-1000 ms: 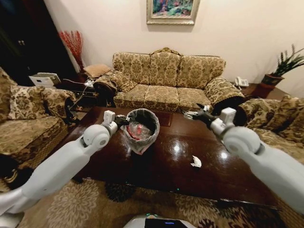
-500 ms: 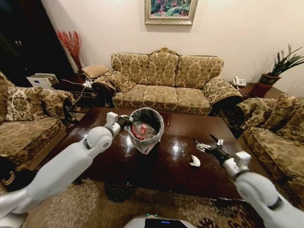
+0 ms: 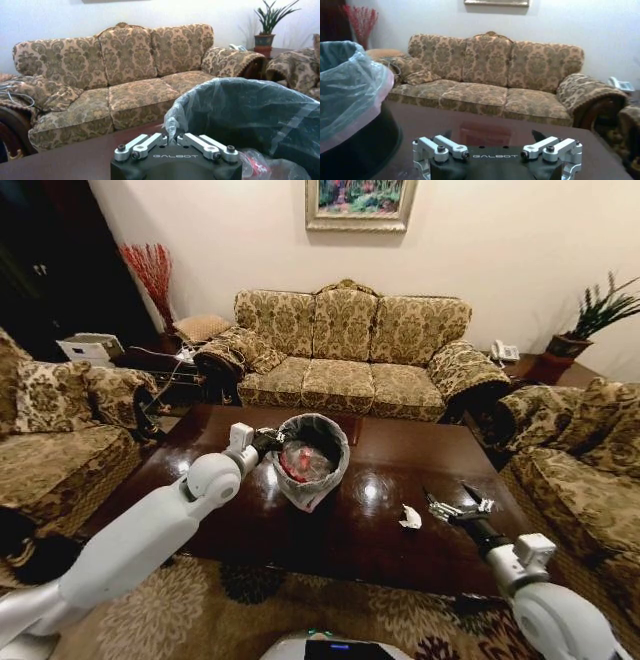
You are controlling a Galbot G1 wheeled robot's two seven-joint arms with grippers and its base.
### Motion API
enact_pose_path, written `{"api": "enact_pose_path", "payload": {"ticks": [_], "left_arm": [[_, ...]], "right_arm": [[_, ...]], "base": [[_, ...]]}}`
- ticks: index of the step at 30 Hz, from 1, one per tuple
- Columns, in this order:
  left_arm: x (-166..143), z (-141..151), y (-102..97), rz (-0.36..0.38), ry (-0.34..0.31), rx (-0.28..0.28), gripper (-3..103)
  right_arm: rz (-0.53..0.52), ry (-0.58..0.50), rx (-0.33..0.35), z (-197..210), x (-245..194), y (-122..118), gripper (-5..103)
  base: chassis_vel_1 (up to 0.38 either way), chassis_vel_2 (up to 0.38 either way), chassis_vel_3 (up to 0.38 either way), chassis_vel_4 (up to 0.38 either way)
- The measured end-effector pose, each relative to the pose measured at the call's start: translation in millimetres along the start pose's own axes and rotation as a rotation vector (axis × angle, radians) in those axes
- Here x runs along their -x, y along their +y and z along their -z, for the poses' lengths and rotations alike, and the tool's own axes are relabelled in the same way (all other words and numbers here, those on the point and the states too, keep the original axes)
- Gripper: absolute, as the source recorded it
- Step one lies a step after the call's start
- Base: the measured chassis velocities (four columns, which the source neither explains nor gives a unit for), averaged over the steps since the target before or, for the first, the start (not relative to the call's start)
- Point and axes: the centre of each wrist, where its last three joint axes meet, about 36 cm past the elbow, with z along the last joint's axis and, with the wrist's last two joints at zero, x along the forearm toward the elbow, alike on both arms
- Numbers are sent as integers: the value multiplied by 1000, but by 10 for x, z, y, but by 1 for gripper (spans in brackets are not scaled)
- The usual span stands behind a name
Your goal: Move to the front of the table and place the trash on the table into the trash bin.
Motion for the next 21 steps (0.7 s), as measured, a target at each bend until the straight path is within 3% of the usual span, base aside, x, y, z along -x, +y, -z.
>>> {"api": "enact_pose_path", "payload": {"ticks": [4, 14, 21], "left_arm": [[-13, -25, -10, -2, 7, 2, 5], [-8, -22, -29, -3, 5, -2, 5], [8, -44, -68, -11, 10, -5, 5]], "right_arm": [[-30, -4, -4, -41, 1, -26, 100], [-132, 31, 26, -467, 187, -385, 100], [-103, 39, 61, -643, 187, -231, 100]], "base": [[53, -120, -123, 45], [-24, -103, -84, -34], [-97, -95, -100, -105]]}}
